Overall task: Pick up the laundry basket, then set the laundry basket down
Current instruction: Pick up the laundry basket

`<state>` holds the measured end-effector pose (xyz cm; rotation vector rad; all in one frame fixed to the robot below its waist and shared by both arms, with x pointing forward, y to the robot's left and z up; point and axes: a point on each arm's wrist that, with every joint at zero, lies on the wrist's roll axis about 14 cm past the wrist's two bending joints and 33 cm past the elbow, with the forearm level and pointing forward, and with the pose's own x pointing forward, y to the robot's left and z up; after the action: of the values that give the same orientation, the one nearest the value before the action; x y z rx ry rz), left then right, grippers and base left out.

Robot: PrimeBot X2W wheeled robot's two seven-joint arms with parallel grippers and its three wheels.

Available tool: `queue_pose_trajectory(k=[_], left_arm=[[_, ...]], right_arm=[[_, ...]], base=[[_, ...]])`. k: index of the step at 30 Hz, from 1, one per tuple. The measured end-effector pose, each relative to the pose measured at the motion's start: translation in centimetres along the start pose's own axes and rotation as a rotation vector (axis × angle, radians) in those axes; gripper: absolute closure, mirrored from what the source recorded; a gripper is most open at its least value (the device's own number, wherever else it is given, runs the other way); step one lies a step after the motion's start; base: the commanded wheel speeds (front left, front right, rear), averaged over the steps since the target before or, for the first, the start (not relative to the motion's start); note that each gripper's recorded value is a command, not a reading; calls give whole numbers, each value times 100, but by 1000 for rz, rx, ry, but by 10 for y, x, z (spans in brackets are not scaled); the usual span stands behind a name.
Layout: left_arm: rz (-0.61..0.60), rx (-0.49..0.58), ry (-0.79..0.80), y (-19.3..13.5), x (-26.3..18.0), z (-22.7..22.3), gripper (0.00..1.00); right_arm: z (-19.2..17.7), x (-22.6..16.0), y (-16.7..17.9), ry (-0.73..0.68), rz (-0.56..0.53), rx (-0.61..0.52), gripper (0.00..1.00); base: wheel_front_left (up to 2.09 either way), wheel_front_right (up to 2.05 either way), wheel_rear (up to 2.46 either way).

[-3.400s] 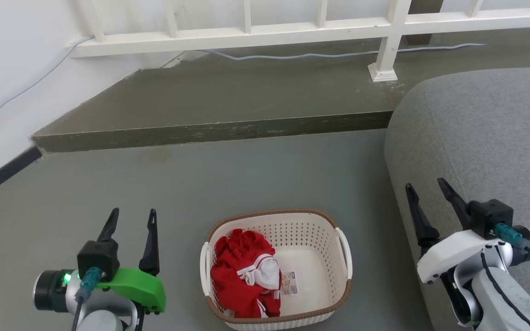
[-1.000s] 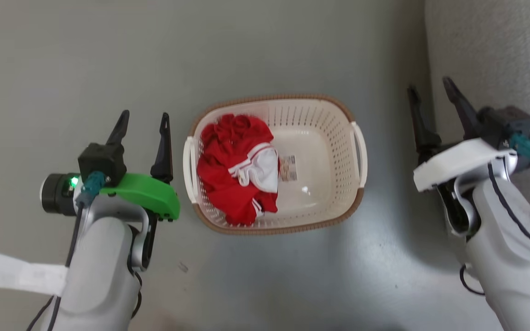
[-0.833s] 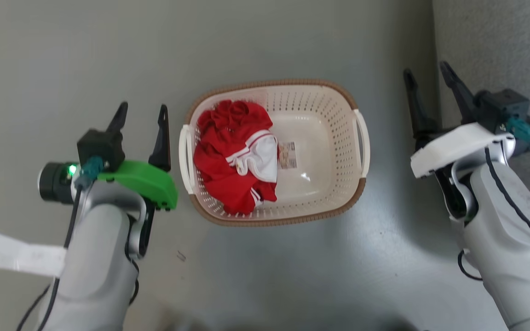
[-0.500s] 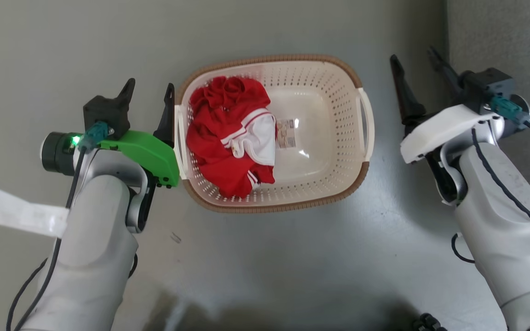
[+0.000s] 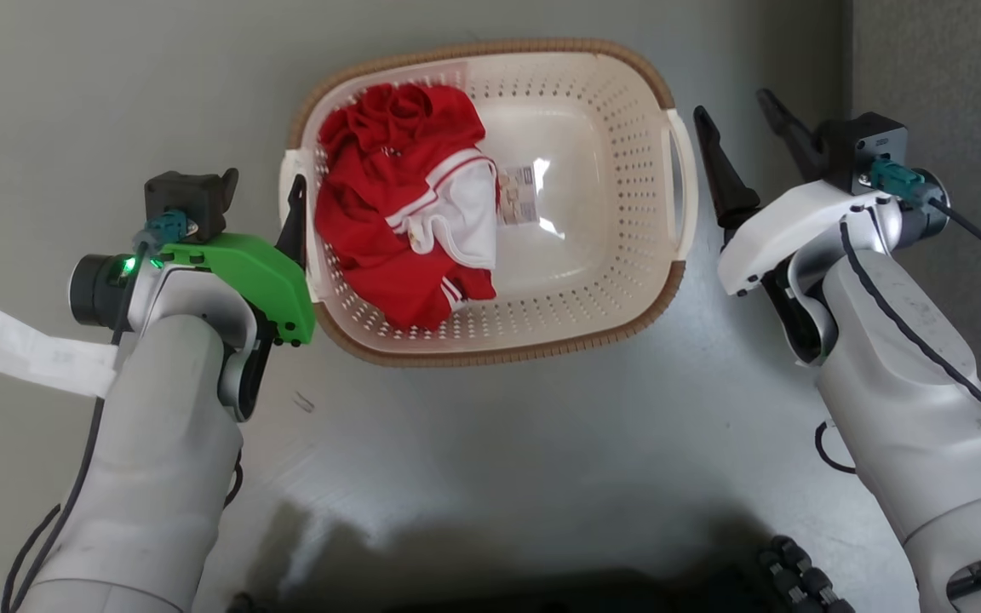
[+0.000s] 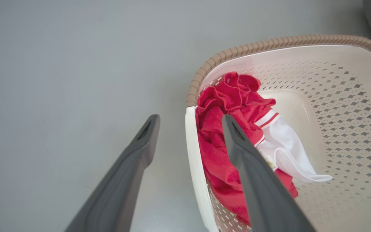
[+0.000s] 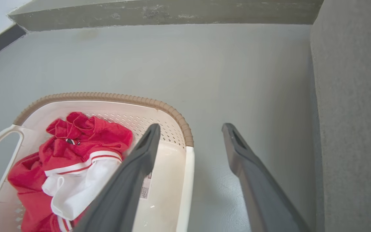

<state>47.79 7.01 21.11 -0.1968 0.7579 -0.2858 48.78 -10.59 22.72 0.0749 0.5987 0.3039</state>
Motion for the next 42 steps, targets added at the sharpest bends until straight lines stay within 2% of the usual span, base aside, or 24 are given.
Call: queue_pose_trajectory(k=[10,19,26,27,28,29,33,42], left_arm=[[-12,-37,134,5,17,-46,0],[-8,-57,207,11,31,-66,0],[-6,-68,216,16,42,-66,0],[-3,-73,222,17,42,-68,54],[0,-76,228,19,42,-70,100],[-3,-86,235,18,42,-72,100],[-24,-105,246,8,45,-72,100],[-19,-115,253,9,46,-73,100]], right_arm=[[-51,1,-4,133,-14,42,0],[-75,7,-8,191,-35,98,0],[-78,20,-7,199,-20,95,0],[-80,21,-6,205,-16,93,0],[-83,21,-5,215,-13,91,0],[-87,20,-4,227,-8,91,100],[-99,18,10,266,26,109,100],[-98,21,8,271,22,118,100]], base=[[0,0,0],[0,0,0],[0,0,0],[0,0,0],[0,0,0],[0,0,0],[0,0,0],[0,0,0]])
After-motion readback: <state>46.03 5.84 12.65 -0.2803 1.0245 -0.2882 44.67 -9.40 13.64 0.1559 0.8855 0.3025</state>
